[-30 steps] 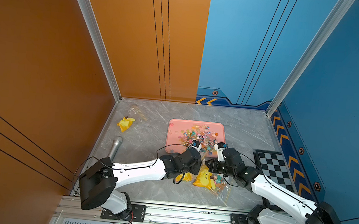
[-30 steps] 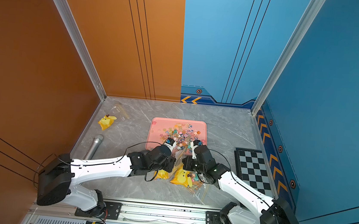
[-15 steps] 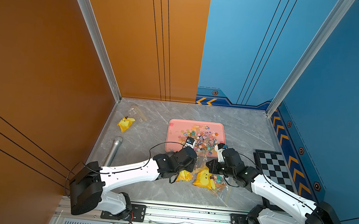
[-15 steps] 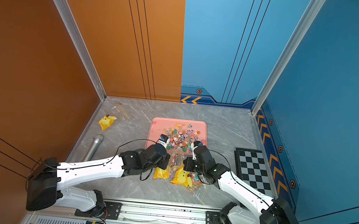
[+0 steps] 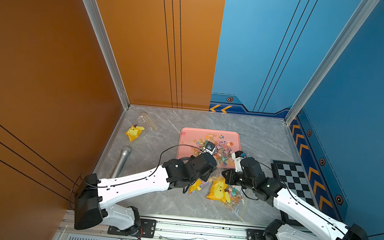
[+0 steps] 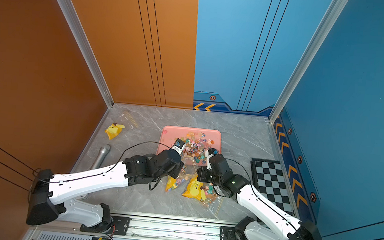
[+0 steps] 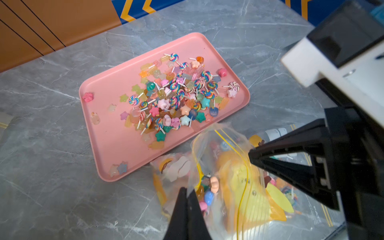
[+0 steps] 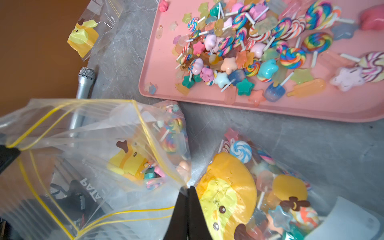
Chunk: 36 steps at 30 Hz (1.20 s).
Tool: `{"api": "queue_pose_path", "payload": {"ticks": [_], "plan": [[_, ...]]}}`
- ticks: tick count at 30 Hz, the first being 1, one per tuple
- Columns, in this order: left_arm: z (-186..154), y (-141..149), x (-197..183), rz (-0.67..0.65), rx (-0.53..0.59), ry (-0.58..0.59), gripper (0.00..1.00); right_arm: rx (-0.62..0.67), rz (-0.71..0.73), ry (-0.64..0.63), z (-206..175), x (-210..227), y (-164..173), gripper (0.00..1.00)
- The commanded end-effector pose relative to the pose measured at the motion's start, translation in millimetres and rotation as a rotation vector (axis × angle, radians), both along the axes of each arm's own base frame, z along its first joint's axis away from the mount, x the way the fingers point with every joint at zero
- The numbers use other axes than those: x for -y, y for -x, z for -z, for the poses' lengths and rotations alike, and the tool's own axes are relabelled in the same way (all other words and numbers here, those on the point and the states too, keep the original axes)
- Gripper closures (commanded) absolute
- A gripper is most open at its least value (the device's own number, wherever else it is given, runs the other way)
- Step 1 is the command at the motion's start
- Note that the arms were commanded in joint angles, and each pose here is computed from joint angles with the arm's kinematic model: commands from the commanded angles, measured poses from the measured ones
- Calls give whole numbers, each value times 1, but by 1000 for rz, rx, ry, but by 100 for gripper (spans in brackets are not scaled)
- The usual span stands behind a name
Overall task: Pour candies out of the ziploc bag
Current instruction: Open the ziploc bag at the center of the board.
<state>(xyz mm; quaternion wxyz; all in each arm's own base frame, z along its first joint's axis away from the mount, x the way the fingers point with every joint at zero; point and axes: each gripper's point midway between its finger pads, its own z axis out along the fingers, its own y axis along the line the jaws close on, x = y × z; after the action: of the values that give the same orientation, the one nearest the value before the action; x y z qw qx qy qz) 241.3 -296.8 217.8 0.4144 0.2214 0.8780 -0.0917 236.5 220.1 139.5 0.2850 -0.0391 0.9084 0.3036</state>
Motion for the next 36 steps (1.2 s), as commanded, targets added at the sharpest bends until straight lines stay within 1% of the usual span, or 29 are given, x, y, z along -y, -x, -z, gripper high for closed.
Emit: {"api": "queue_pose_path", "payload": {"ticks": [1, 6, 10, 13, 15, 16, 18, 19, 20, 22, 23, 24, 25, 27, 30, 34, 36], "plan": [[-15, -1, 1, 3, 56, -49, 100, 8, 2, 66, 2, 9, 2, 100], [-11, 0, -1, -3, 51, -56, 100, -14, 16, 145, 14, 24, 8, 100], [-13, 1, -2, 4, 52, -51, 100, -14, 61, 216, 18, 41, 9, 100], [-11, 5, 8, 48, 28, -40, 100, 12, 101, 207, 9, 49, 8, 100], [-7, 8, 20, 93, 16, -10, 100, 30, 108, 193, 2, 49, 6, 100], [-4, 9, 24, 103, 11, 9, 93, 37, 109, 188, 0, 49, 6, 100], [1, 8, 25, 93, -9, 53, 88, 40, 111, 185, -2, 50, 6, 99], [2, 7, 23, 85, -21, 82, 84, 37, 115, 187, -1, 52, 6, 97], [3, 6, 22, 78, -29, 106, 77, 32, 122, 192, 1, 54, 7, 93], [-1, 6, 19, 79, -35, 161, 58, 20, 151, 203, 7, 61, 7, 85], [-3, 7, 18, 81, -33, 183, 52, 14, 165, 206, 9, 64, 7, 79], [-7, 6, 15, 76, -27, 205, 47, 8, 178, 207, 11, 67, 8, 70], [-4, 6, 9, 66, -31, 215, 42, 3, 191, 208, 12, 71, 8, 65], [-1, 4, -1, 43, -40, 235, 37, 5, 217, 206, 10, 77, 7, 60], [-1, 1, -12, 19, -57, 290, 30, 29, 243, 190, 0, 83, 6, 56], [-8, 0, -23, 8, -57, 389, 24, 45, 250, 183, -11, 87, 5, 54], [-10, -1, -31, -8, -59, 410, 21, 49, 242, 181, -16, 86, 5, 54]]}}
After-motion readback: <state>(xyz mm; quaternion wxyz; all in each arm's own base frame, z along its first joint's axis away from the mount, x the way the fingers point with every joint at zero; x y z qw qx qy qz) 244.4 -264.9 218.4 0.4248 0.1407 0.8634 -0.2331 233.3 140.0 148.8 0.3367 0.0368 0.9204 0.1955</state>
